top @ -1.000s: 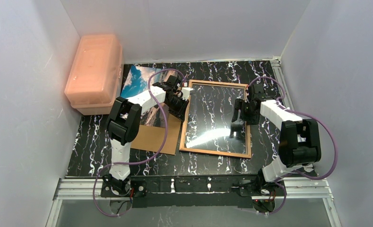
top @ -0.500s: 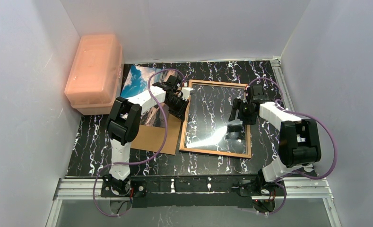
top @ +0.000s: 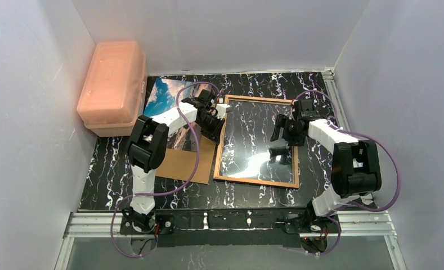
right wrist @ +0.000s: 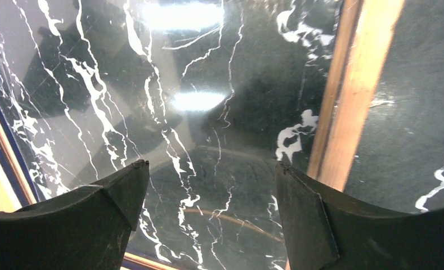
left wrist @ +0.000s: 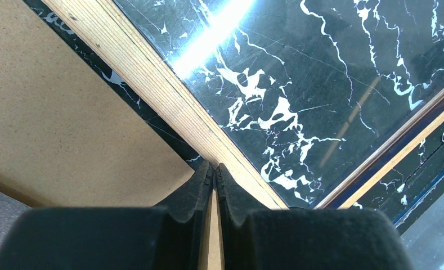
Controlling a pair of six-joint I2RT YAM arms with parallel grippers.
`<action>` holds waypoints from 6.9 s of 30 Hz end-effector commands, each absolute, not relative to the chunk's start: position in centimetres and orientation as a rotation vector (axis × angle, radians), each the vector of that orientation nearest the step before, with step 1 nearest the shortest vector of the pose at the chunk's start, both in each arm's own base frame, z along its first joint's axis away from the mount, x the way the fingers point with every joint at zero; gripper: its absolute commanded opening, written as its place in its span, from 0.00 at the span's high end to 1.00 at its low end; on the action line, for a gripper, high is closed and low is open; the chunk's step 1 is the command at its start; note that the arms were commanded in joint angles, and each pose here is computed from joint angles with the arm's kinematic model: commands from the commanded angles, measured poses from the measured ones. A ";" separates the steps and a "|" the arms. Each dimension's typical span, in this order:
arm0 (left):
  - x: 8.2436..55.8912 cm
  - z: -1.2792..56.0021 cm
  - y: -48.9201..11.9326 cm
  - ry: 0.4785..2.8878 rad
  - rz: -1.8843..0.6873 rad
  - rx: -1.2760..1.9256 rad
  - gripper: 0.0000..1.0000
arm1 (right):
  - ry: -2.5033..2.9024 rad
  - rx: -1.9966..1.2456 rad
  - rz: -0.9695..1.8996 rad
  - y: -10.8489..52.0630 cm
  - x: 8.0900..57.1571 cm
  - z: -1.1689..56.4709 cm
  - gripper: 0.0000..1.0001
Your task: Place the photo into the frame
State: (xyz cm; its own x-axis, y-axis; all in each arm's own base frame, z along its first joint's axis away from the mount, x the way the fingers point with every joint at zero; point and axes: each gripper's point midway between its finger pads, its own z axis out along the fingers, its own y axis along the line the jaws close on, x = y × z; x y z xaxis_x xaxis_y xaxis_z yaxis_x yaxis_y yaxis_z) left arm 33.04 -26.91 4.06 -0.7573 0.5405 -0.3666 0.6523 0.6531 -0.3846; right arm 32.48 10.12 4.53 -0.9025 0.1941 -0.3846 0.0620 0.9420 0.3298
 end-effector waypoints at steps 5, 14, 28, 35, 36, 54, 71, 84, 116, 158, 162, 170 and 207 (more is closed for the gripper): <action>32.8 5.6 -27.6 2.626 -0.784 1.002 0.95 | 2.557 0.255 0.206 6.2 35.6 10.6 0.07; 32.7 5.3 -27.5 2.631 -0.782 1.009 0.95 | 2.603 0.362 0.149 3.6 34.5 5.8 0.01; 32.8 3.3 -28.0 2.673 -0.762 1.020 0.98 | 2.599 0.462 0.637 8.2 32.4 2.7 0.01; 32.8 2.3 -28.5 2.684 -0.750 1.042 1.00 | 2.367 0.475 0.932 11.3 34.5 10.8 0.02; 32.9 2.4 -28.6 2.683 -0.747 1.042 1.00 | 2.333 0.473 0.959 11.5 34.7 12.3 0.02; 32.2 2.3 -28.2 2.662 -0.706 1.090 1.00 | 1.961 0.396 1.414 17.8 30.9 26.0 0.12; 32.2 3.7 -28.1 2.635 -0.706 1.083 1.00 | 1.973 0.276 1.471 22.2 29.6 27.9 0.17; 32.2 5.2 -27.5 2.656 -0.808 0.987 1.00 | 1.949 0.230 1.553 25.8 29.7 29.3 0.13; 32.1 6.7 -26.0 2.654 -0.760 0.955 1.00 | 2.064 0.125 1.319 28.1 30.2 29.3 0.13; 27.9 34.4 -28.4 2.159 -1.365 0.615 0.37 | 1.765 0.248 1.612 28.6 31.4 34.8 0.20; 27.2 35.6 -28.6 2.114 -1.369 0.627 0.33 | 1.727 0.266 1.643 28.5 31.4 35.4 0.24; 25.2 35.7 -29.0 2.120 -1.245 0.750 0.29 | 1.718 0.243 1.667 29.0 31.6 36.4 0.25; 26.7 31.4 -25.7 2.187 -0.530 0.938 0.46 | 1.783 0.190 1.631 31.7 31.5 36.4 0.33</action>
